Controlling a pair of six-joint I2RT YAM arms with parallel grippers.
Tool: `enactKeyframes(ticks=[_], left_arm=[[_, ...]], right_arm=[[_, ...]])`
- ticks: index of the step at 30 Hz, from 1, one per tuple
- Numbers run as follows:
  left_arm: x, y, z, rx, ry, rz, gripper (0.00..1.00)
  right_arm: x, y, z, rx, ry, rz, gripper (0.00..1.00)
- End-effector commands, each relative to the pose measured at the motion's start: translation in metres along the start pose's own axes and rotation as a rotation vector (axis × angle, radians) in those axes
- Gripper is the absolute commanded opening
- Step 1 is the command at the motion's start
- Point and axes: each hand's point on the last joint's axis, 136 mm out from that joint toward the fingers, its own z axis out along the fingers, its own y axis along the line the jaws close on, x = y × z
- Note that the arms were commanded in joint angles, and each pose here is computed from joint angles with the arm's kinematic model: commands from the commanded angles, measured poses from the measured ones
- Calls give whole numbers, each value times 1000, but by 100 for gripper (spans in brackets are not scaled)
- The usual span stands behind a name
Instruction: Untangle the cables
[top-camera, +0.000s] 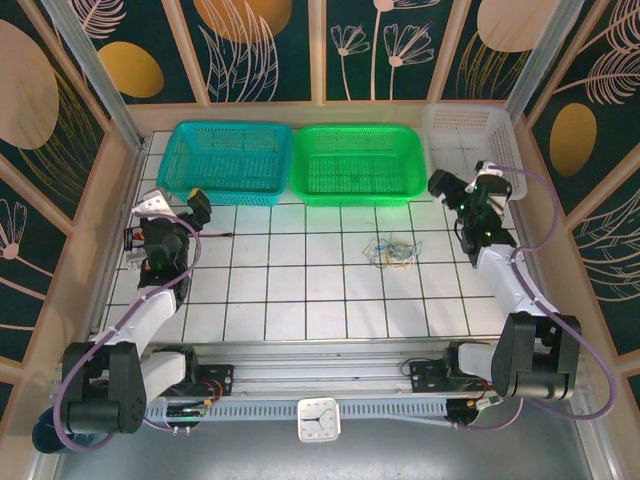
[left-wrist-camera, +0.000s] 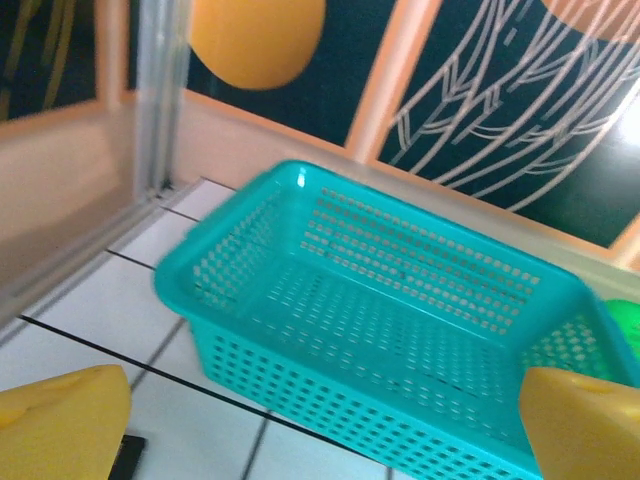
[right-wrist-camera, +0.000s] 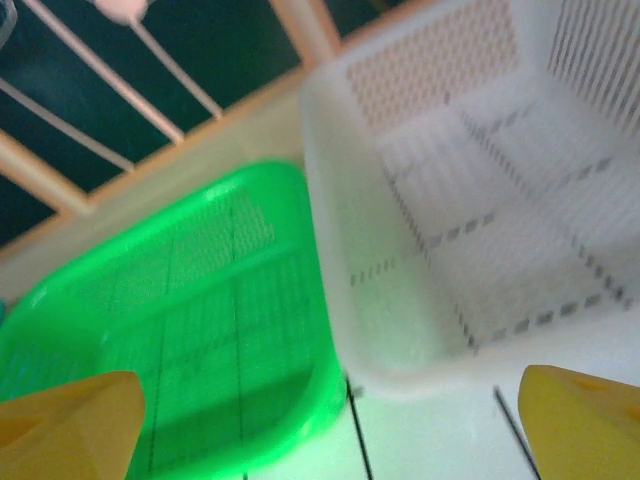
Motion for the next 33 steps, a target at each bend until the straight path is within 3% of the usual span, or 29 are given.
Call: enactKeyframes(ticks=[1, 6, 9, 18, 27, 33], left_arm=[[19, -18, 1, 87, 144, -111, 99], [32, -41, -4, 172, 227, -191, 99], [43, -71, -9, 235, 287, -166, 99], [68, -142, -28, 399, 373, -185, 99], [77, -159, -33, 429, 398, -190, 99], [84, -156, -32, 419, 403, -212, 99]], right_arm=[[53, 0, -3, -32, 175, 78, 93], [91, -9, 2, -12, 238, 121, 93], [113, -12, 9, 1, 283, 145, 93], [171, 11, 26, -15, 413, 129, 93], [220, 105, 13, -206, 511, 161, 90], [230, 174, 7, -364, 562, 163, 90]])
